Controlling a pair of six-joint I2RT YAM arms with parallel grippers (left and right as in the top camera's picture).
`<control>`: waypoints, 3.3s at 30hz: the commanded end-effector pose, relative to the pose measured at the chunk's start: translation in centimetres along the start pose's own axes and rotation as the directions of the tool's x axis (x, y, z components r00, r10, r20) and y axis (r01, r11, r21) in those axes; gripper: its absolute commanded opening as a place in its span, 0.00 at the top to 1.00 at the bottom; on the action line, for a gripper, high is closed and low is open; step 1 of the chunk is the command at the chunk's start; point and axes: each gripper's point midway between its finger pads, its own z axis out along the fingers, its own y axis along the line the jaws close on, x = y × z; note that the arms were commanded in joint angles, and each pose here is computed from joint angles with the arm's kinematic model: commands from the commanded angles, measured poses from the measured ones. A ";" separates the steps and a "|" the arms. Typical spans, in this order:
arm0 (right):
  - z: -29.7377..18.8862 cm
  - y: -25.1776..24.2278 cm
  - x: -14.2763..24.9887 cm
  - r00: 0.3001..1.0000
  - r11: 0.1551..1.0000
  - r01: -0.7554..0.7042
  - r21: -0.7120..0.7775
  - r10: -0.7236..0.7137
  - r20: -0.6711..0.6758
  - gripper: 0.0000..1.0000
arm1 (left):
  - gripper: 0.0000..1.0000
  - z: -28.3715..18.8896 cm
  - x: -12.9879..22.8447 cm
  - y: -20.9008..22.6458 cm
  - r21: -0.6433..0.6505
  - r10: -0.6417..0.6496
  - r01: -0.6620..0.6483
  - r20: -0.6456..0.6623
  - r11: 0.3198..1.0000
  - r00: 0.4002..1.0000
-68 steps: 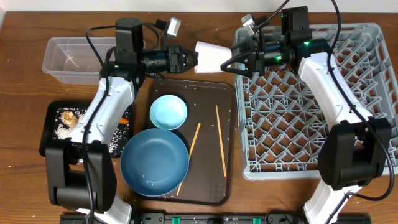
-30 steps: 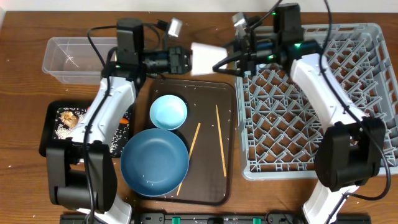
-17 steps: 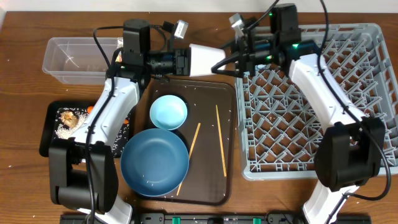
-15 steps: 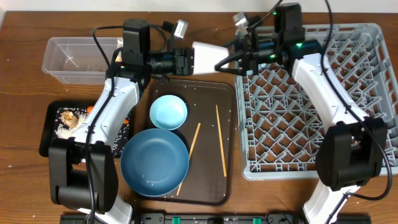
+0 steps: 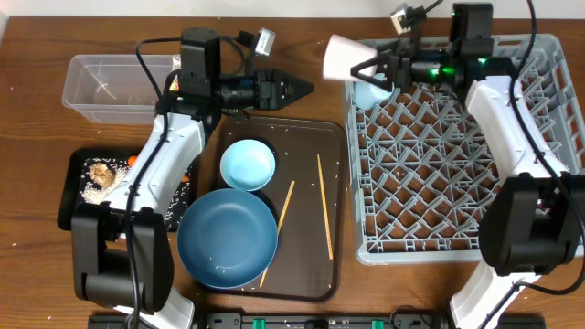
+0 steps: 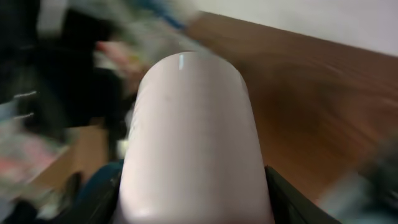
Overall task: Sort waste into correct bins and load items into the dishwasher rack
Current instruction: 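Carry the pink cup with the right gripper into the rack, then set the pink cup upside down beside the blue cup and release, then reach the right gripper to the light-blue bowl on the tray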
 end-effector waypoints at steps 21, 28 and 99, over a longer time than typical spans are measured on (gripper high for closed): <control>-12.9 -4.8 -0.7 0.949 0.560 -0.239 0.793 0.306 0.070 0.70 | 0.48 -2.8 3.9 10.3 -0.533 -0.132 0.121 0.017 0.837 0.991; -14.6 -6.3 0.7 0.935 0.437 -0.236 0.868 0.345 0.081 0.68 | 0.48 -3.6 4.6 11.4 -0.598 -0.159 0.140 0.021 0.790 0.987; 3.1 0.5 4.7 0.878 0.788 -0.046 0.613 0.325 -0.351 0.01 | 0.43 -13.1 6.7 6.1 -0.838 -0.064 0.031 -0.005 0.545 0.998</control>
